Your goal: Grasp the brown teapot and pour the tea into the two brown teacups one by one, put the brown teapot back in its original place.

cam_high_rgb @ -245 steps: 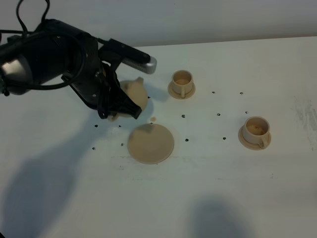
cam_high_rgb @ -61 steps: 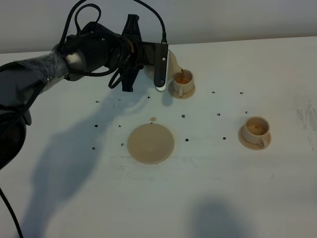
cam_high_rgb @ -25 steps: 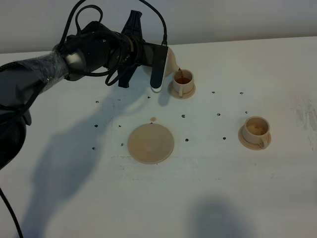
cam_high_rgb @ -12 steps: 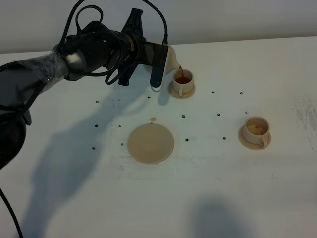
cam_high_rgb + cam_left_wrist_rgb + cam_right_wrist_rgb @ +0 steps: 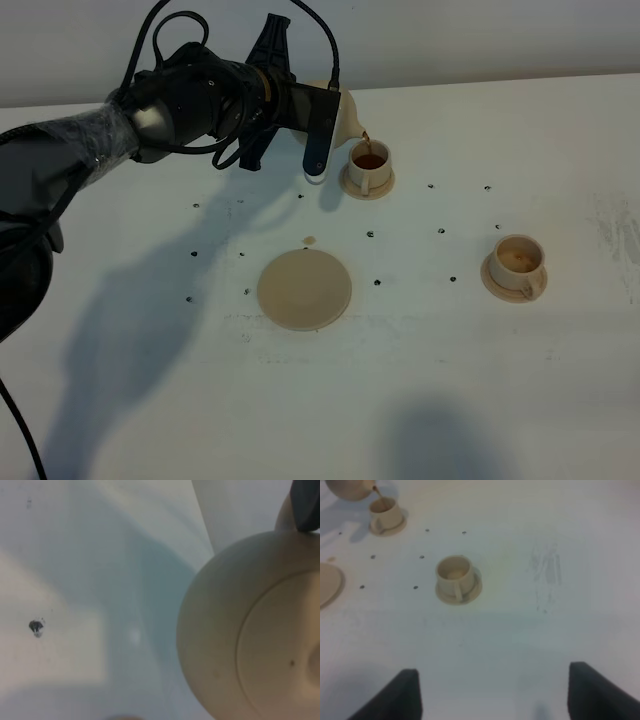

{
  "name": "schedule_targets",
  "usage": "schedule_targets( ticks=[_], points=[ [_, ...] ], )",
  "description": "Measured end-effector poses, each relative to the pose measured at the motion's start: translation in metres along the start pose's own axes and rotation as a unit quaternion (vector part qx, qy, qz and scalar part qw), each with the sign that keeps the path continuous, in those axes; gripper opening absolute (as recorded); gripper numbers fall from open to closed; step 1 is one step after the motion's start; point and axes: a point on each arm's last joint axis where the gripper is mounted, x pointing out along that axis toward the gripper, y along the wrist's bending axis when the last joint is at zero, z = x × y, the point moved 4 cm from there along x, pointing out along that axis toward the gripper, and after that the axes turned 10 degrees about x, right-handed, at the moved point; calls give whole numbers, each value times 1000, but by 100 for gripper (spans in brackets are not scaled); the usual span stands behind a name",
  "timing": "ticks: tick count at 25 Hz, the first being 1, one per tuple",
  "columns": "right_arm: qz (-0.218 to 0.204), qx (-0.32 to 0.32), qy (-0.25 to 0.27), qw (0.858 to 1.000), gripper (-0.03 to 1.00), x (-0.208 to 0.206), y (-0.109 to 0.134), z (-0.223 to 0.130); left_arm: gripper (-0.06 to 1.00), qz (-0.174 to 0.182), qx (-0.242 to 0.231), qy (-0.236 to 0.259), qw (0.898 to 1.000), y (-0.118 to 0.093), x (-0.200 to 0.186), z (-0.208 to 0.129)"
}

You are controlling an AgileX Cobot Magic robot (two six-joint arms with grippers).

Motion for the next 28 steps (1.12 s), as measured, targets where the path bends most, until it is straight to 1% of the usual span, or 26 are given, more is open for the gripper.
schedule_targets(
  ticks=[14, 28],
  points=[
    [0, 0, 0, 1000, 59, 0, 0, 0, 9, 6, 12, -6, 1000, 3, -1, 10],
    [0, 0, 0, 1000, 59, 0, 0, 0, 9, 7, 32, -6, 999, 3, -1, 10]
  ],
)
